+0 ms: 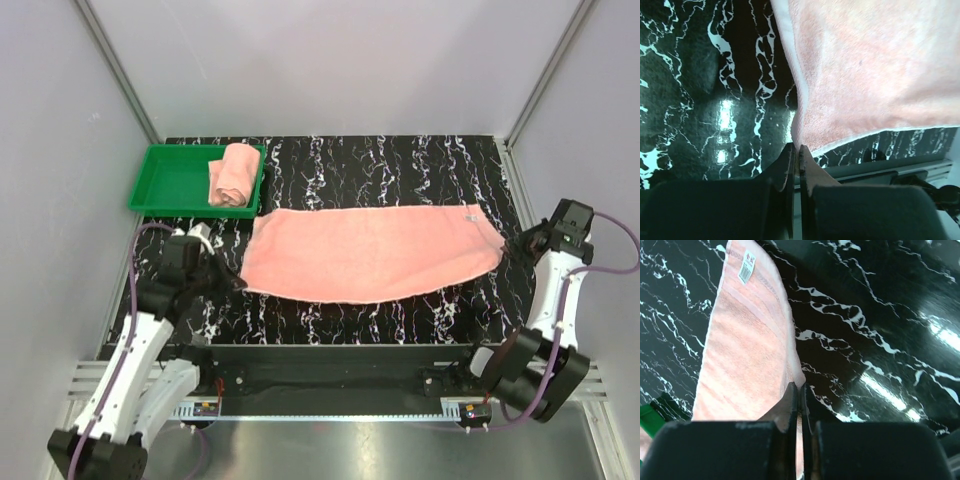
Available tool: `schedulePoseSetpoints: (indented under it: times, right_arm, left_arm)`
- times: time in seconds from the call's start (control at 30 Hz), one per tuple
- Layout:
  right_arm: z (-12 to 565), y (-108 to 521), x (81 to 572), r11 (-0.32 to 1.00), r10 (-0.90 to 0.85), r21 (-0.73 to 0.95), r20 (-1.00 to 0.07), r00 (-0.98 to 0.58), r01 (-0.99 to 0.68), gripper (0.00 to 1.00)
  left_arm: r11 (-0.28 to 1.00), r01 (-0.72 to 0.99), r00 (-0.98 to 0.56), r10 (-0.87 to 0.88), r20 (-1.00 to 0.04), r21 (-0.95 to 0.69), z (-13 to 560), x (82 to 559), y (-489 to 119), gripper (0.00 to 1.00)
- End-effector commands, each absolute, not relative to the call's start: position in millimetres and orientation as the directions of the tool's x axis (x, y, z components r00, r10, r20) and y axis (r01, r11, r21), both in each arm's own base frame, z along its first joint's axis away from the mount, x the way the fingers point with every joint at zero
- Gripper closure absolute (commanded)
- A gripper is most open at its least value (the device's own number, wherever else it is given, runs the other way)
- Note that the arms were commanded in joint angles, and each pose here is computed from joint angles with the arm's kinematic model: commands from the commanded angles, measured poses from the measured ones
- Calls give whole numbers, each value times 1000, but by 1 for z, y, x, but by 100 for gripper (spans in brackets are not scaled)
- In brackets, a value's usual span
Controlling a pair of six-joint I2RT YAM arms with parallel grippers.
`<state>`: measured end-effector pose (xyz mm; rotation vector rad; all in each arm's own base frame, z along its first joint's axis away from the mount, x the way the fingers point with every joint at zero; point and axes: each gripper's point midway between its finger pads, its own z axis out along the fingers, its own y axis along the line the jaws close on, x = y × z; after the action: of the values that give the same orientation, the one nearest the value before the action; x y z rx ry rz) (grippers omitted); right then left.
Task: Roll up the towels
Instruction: Fold the towel
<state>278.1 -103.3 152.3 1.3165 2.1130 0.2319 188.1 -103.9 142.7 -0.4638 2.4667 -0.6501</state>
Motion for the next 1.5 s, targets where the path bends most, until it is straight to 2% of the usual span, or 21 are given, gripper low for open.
schedulePoseSetpoints:
  times: [0.0, 0.13, 0.27, 0.37, 0.5, 0.7, 0.73, 0.83, 0.97, 1.1, 1.47]
  right_arm:
    - [158, -106, 254, 422, 879, 432, -408, -245, 797, 100]
    - [171, -124, 233, 398, 867, 409, -461, -190, 821, 100]
    - [171, -137, 217, 343, 876, 406, -464, -133, 847, 100]
    - [167, -132, 226, 333, 896, 459, -427, -125, 824, 100]
    - [165, -125, 261, 351, 924, 568, -337, -179, 745, 100]
    - [161, -136, 287, 382, 916, 555, -335, -223, 739, 100]
    - [159, -137, 290, 380, 917, 552, -329, -225, 742, 100]
    - [149, -139, 302, 376, 919, 540, -320, -230, 753, 100]
    - [141, -145, 319, 367, 924, 534, -308, -229, 762, 100]
    - [127, -150, 334, 361, 927, 513, -286, -241, 779, 100]
    - [101, -171, 363, 370, 925, 461, -263, -274, 807, 100]
  left_arm:
    - [789, -200, -803, -472, -364, -581, 144, 167, -109, 100]
    - [782, -205, -809, -474, -347, -589, 137, 148, -108, 100]
    - [799, -257, -844, -460, -276, -544, 111, 134, -105, 99]
    - [800, -267, -858, -451, -246, -537, 106, 137, -108, 99]
    - [810, -226, -836, -447, -319, -542, 128, 173, -110, 100]
    - [840, -202, -833, -417, -362, -503, 146, 228, -113, 100]
    - [849, -216, -850, -406, -335, -483, 137, 237, -114, 100]
    - [861, -199, -849, -390, -356, -468, 146, 267, -115, 100]
    - [881, -214, -883, -359, -302, -421, 127, 302, -118, 100]
    - [890, -200, -891, -339, -302, -410, 129, 335, -121, 100]
    - [906, -231, -901, -337, -274, -356, 106, 379, -111, 100]
